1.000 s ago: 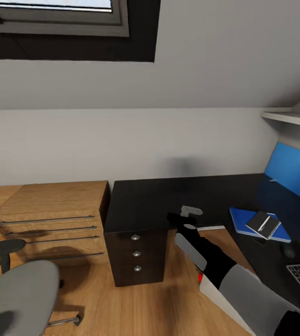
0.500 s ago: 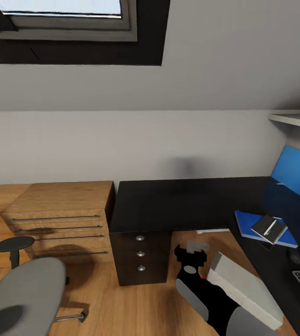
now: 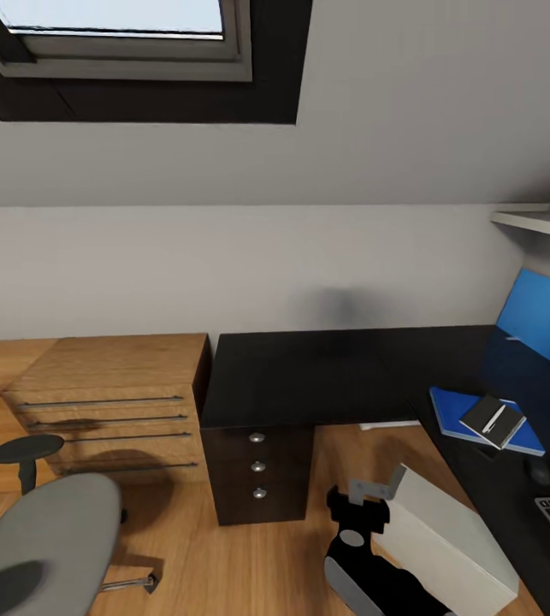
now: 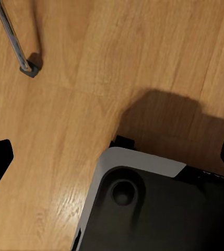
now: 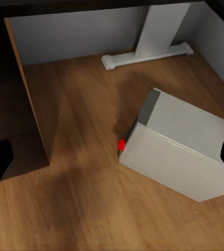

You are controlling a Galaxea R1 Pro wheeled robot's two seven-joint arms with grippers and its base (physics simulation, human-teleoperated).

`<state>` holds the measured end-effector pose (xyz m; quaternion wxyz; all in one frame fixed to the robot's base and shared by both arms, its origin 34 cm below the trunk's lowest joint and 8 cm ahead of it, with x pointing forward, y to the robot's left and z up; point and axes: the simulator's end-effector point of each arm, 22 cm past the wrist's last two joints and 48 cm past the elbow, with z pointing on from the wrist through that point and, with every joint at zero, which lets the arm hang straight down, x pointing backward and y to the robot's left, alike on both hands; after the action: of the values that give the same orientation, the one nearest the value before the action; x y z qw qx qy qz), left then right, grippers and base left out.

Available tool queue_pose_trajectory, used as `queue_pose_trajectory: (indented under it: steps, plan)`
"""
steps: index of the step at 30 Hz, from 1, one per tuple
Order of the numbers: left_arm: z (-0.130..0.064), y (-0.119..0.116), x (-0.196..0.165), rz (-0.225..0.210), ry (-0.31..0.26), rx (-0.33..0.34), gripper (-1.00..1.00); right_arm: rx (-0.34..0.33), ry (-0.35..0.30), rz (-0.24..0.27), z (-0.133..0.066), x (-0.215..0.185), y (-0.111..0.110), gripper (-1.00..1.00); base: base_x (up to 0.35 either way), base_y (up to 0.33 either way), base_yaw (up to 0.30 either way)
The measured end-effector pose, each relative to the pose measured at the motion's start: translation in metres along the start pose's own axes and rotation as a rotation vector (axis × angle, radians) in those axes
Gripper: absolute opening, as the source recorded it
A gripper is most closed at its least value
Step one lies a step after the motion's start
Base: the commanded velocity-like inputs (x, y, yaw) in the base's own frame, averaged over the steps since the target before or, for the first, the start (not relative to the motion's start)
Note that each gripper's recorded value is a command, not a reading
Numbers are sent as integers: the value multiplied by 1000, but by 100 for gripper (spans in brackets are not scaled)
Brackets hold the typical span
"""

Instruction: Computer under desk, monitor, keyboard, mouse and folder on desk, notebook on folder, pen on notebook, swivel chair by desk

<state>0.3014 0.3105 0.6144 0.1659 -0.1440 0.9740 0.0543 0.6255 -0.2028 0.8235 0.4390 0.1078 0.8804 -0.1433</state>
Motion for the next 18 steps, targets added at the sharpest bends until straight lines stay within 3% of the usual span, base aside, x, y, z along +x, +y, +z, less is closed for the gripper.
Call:
queue_pose_trajectory:
  steps: [7,18]
  plan:
    - [-1,0,-12,-5,-45,1,100,8,-3,11,-3,10,-6,100,0,0,0]
    - [-2,0,-24,-9,-84,4,100,47,7,-30,-2,41,-25,100,0,0,0]
